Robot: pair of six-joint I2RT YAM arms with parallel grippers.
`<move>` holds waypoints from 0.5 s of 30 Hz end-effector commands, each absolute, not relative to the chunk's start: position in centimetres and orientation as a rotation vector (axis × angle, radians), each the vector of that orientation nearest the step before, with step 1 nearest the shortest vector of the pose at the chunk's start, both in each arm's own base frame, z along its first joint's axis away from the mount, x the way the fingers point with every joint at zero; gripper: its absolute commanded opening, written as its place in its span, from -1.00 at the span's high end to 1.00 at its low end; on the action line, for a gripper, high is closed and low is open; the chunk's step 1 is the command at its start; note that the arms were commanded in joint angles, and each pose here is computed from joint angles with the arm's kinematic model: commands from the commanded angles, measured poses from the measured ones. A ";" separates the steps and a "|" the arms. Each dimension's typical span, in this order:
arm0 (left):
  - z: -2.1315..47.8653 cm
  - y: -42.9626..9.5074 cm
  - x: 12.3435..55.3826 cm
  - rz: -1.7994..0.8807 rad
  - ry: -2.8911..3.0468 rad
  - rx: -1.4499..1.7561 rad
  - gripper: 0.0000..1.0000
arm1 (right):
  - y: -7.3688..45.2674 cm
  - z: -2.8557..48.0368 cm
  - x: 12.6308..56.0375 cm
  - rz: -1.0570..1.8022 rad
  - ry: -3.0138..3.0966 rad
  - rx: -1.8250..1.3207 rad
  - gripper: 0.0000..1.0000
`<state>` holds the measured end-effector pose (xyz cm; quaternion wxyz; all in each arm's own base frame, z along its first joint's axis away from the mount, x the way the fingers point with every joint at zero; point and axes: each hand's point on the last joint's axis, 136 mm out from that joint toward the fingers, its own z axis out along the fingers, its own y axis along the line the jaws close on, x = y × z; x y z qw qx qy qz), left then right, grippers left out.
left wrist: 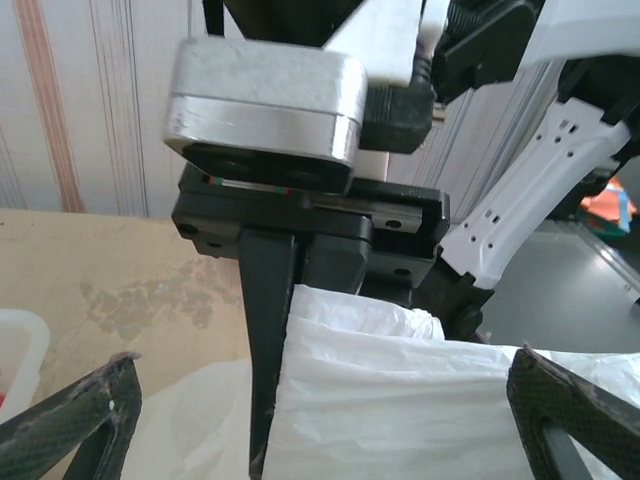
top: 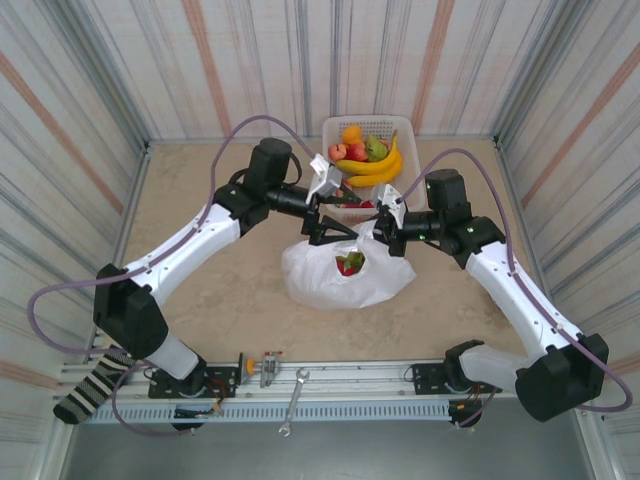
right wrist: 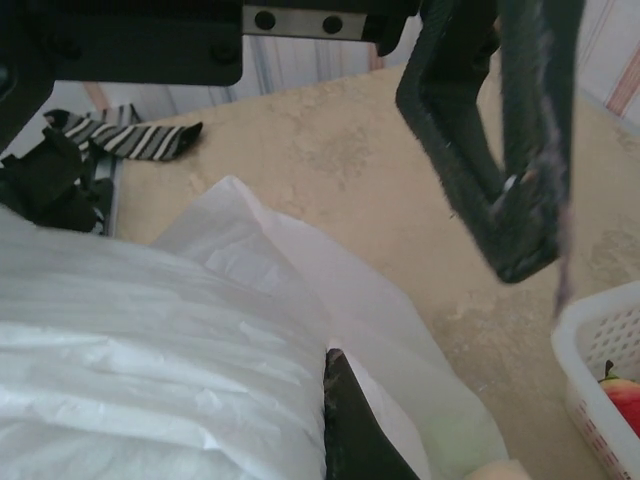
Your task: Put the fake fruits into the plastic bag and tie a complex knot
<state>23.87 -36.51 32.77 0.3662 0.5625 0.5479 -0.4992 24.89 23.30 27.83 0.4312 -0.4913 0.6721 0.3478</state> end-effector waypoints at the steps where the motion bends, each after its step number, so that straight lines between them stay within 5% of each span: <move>1: 31.5 -36.2 23.9 -1.161 1.462 1.496 -0.92 | 23.4 28.8 25.1 0.844 1.654 -1.215 1.00; 15: 28.5 -37.4 24.6 -1.150 1.594 1.509 -0.76 | 23.2 29.2 25.5 0.804 1.645 -1.204 1.00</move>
